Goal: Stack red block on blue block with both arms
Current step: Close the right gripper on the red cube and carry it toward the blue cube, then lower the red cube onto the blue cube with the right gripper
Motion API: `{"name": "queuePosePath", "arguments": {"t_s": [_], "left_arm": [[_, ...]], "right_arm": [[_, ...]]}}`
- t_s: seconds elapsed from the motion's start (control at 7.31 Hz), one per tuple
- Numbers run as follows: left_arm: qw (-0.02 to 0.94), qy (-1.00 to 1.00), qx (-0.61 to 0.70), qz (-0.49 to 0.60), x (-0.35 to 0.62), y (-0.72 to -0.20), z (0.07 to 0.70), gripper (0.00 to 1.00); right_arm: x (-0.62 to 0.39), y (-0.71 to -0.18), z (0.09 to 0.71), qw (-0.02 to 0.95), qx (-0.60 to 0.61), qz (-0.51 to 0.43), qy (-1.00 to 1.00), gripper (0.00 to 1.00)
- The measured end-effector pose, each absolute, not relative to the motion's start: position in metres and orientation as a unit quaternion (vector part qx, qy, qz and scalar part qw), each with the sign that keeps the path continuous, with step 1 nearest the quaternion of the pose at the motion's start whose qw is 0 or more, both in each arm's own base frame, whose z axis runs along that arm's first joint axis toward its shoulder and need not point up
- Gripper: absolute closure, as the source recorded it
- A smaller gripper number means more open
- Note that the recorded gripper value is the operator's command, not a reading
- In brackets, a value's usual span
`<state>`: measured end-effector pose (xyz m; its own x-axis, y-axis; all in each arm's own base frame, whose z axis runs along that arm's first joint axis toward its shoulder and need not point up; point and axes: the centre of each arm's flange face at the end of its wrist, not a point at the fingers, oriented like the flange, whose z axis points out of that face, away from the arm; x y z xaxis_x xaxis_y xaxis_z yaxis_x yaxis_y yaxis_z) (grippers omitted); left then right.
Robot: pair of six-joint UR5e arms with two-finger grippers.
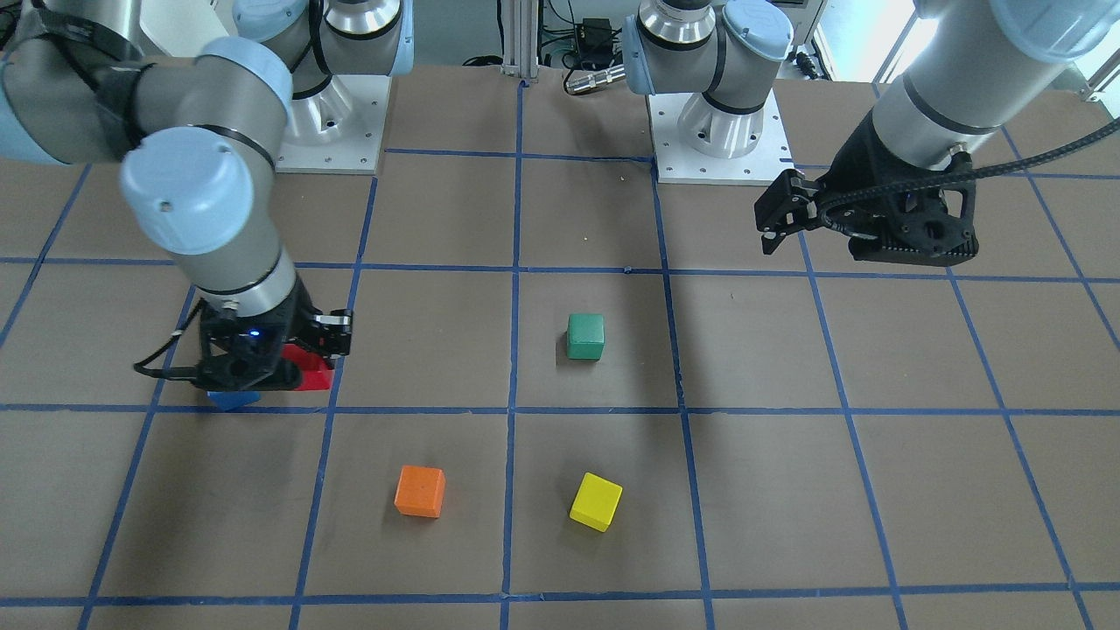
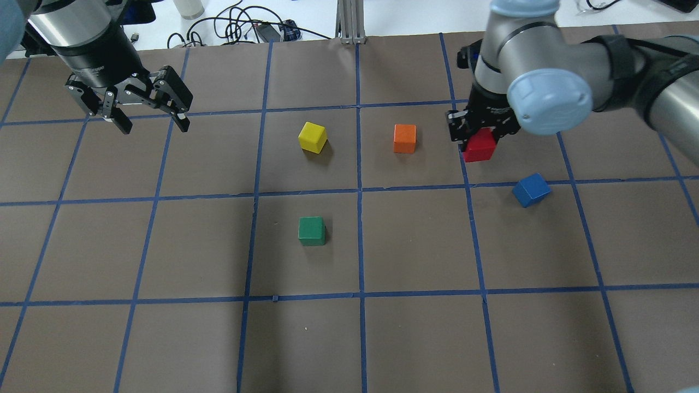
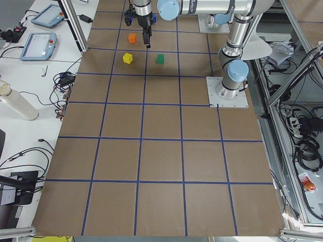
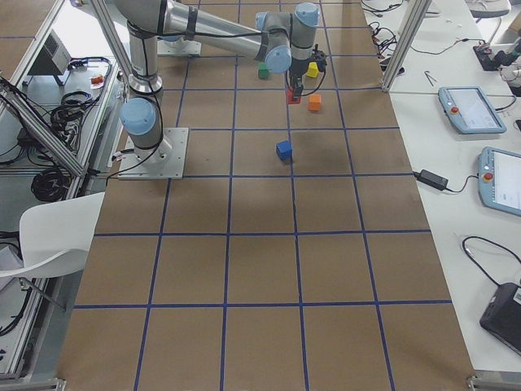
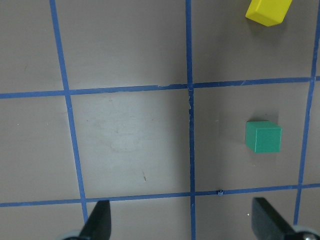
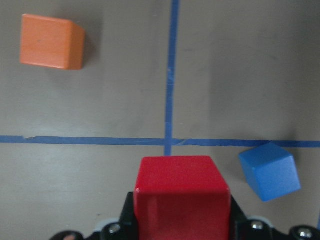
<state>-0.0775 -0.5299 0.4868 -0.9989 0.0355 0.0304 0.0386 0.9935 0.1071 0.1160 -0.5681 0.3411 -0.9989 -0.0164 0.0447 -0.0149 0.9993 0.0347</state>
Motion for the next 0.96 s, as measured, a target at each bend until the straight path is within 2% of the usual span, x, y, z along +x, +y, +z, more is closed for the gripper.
{"name": "queuePosePath", "arguments": {"t_s": [0.55,0.96], "left_arm": [[0.013,-0.999,-0.028,-0.027,-0.088,-0.531,0.469,0.00],[0.008,-0.999,-0.035,-0.013,-0.098,-0.530,0.459,0.00]], "right_arm": [[0.054,-0.553,0.330,0.039,-0.015,-0.011,-0.999,1.00],[0.023,-0.547,0.309,0.044,0.080,0.005,-0.996,1.00]]}}
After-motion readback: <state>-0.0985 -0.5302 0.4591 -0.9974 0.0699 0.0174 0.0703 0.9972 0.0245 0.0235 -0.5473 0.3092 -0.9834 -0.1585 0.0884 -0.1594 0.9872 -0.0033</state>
